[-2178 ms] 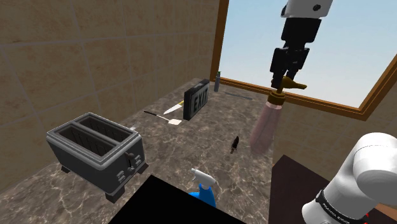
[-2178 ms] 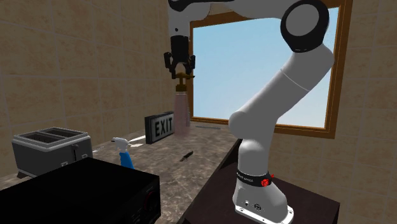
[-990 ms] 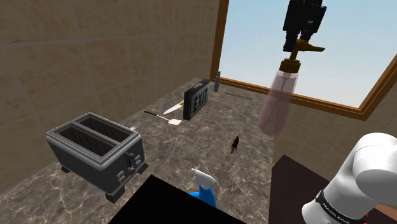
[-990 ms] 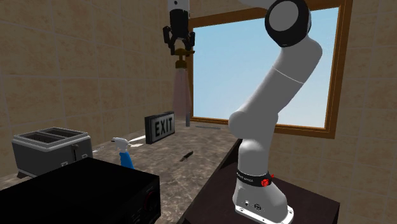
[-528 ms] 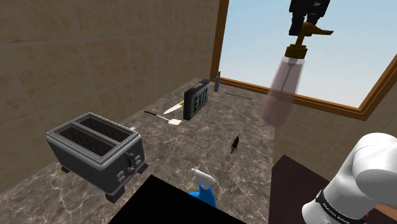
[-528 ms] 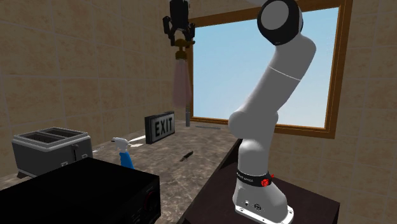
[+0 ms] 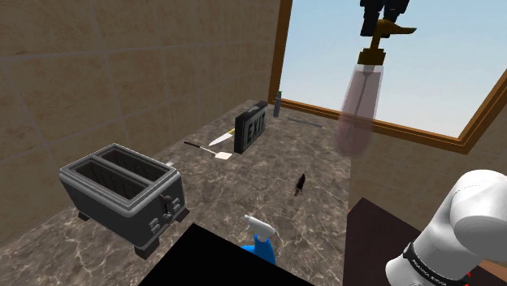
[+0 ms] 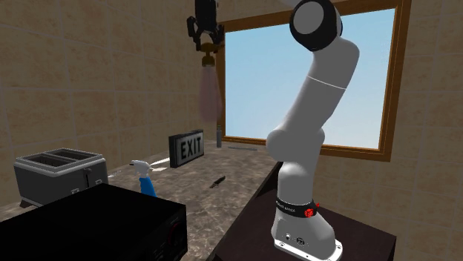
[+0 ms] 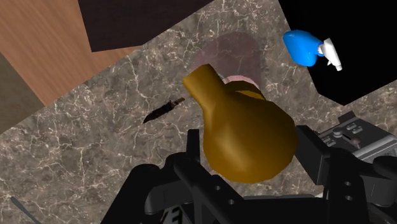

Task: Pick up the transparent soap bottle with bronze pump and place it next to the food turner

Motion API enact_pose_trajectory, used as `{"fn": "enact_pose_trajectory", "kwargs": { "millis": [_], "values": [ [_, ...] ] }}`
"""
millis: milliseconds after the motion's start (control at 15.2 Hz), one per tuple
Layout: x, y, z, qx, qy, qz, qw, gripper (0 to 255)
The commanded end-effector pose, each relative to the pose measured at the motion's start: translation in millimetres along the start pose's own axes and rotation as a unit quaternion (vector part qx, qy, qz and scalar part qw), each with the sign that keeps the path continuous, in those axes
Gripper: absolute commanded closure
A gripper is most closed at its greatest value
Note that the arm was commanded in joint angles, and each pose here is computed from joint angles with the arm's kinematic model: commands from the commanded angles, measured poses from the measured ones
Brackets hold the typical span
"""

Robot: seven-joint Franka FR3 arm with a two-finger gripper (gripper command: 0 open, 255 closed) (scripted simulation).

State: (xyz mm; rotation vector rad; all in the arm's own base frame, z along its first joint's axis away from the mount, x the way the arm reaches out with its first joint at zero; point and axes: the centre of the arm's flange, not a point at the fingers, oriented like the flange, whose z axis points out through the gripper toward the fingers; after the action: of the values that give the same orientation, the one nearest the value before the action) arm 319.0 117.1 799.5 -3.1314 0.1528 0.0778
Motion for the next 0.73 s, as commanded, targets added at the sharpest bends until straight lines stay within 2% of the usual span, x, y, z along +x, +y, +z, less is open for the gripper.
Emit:
{"fn": "enact_pose_trajectory", "kwargs": {
  "millis": [0,660],
  "values": [
    [21.5,1.0,13.5,0.000,0.001,0.000,1.0000,255],
    [133.9,2.8,82.7,0.000,0.001,0.000,1.0000,255]
  ]
}}
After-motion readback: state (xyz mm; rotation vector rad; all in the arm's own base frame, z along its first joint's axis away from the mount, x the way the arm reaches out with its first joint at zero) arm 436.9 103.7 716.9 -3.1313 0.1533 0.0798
